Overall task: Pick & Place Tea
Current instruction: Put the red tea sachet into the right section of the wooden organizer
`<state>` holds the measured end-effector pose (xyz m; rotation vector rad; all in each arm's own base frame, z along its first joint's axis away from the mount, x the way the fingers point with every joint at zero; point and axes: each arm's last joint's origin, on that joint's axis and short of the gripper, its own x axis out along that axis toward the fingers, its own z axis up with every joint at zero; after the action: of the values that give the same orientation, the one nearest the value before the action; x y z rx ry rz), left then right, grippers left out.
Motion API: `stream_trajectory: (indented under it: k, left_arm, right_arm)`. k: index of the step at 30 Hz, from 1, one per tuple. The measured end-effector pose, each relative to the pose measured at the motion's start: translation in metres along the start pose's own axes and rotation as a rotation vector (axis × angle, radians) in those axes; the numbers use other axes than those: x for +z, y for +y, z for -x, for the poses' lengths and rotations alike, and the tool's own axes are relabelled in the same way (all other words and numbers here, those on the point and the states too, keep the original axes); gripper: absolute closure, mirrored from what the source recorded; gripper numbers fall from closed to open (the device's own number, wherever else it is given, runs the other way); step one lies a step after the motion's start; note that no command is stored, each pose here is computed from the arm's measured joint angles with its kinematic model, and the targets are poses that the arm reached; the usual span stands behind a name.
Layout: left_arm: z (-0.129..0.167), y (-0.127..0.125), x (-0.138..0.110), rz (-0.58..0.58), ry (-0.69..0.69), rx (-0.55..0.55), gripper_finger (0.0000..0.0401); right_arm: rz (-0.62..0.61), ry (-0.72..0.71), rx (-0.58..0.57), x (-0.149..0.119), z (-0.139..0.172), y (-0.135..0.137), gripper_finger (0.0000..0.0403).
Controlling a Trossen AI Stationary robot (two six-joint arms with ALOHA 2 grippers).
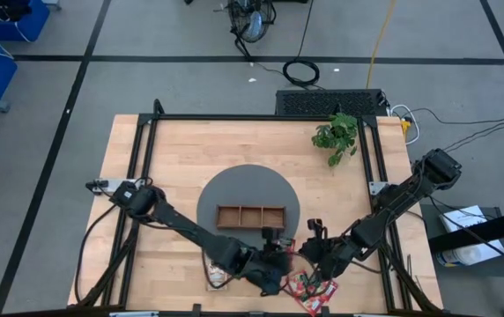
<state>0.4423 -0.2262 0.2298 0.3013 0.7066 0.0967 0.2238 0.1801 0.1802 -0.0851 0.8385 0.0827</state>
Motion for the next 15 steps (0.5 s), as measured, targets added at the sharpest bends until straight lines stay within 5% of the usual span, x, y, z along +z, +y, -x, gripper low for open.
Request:
stream_trajectory:
  k: [7, 11, 15]
  left_arm:
    - [0.036, -0.018, -0.028, -0.075, 0.202, 0.104, 0.0303]
    - [0.05, -0.039, -0.056, -0.066, 0.259, 0.205, 0.034]
    - [0.059, -0.06, -0.071, -0.034, 0.236, 0.189, 0.039]
  right_arm:
    - [-0.011, 0.046, -0.024, -0.005, 0.0, -0.002, 0.0403]
    - [-0.035, 0.064, -0.03, -0.003, 0.002, -0.01, 0.0403]
    - [-0.083, 0.081, -0.006, 0.007, 0.003, -0.023, 0.0403]
